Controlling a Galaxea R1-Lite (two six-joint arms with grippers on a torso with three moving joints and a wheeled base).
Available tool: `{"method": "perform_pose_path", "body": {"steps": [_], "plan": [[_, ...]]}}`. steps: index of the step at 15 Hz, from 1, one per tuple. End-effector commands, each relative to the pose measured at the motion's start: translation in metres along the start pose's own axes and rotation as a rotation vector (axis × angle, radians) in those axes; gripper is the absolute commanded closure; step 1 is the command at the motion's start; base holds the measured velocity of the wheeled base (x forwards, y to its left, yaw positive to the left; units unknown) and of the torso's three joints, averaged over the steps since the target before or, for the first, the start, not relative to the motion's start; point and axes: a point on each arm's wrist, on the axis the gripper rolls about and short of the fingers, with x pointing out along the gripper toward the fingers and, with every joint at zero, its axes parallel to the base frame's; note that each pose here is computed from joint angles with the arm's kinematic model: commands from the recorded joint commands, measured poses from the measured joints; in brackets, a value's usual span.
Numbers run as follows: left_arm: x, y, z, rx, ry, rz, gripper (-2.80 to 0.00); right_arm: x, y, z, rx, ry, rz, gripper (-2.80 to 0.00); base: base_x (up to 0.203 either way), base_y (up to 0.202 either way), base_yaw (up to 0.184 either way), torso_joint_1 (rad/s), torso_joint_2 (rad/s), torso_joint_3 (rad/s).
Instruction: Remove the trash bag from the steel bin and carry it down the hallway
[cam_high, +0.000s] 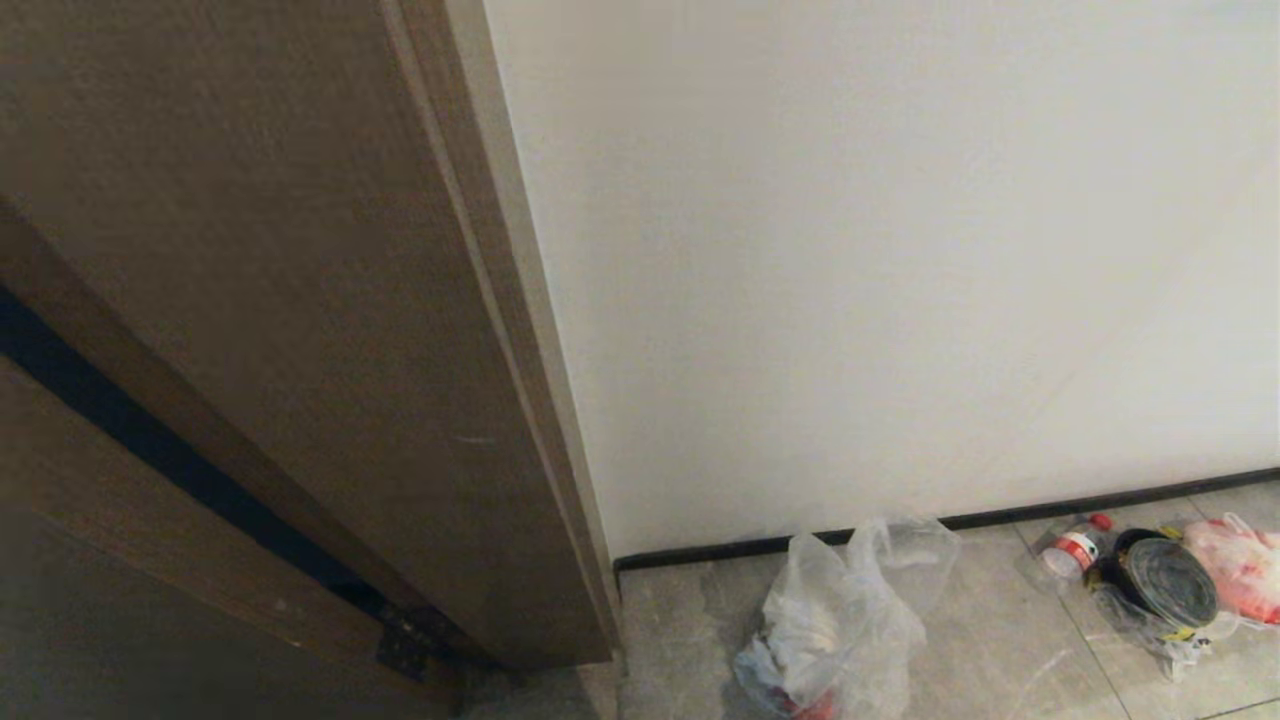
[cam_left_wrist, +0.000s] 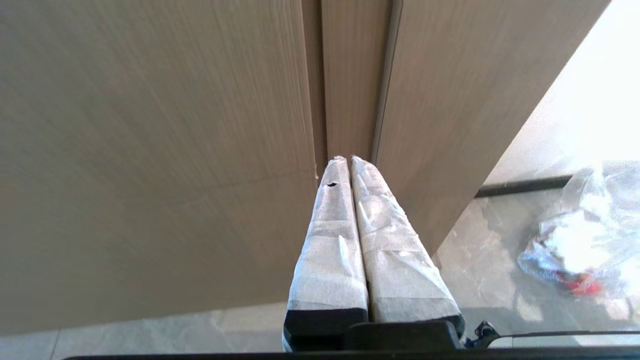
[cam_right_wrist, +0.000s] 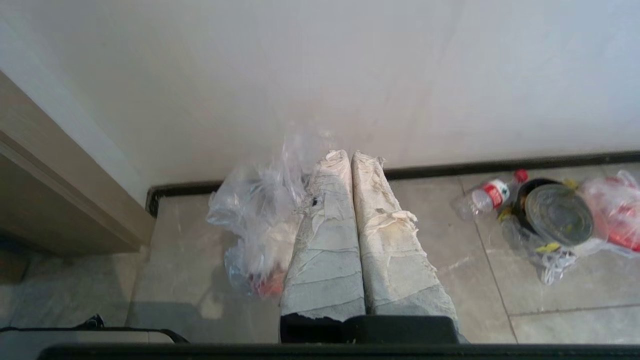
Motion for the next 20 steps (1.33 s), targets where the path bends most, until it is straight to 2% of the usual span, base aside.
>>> {"method": "perform_pose_path", "body": {"steps": [1,13,20], "plan": [[0.0000,0.0000,0.0000,0.000,0.000,0.000,0.00,0.0000,0.0000,-0.0004,0.000,0.000,0.000,0.00,0.000,0.000,0.000,0.003,0.01,0.208],[0.0000,0.0000,0.0000,0.001,0.000,0.000,0.00,0.0000,0.0000,-0.0004,0.000,0.000,0.000,0.00,0.000,0.000,0.000,0.003,0.00,0.200],[0.0000,0.0000,0.0000,0.001,0.000,0.000,0.00,0.0000,0.0000,-0.0004,0.000,0.000,0.001,0.00,0.000,0.000,0.000,0.002,0.00,0.030]]}}
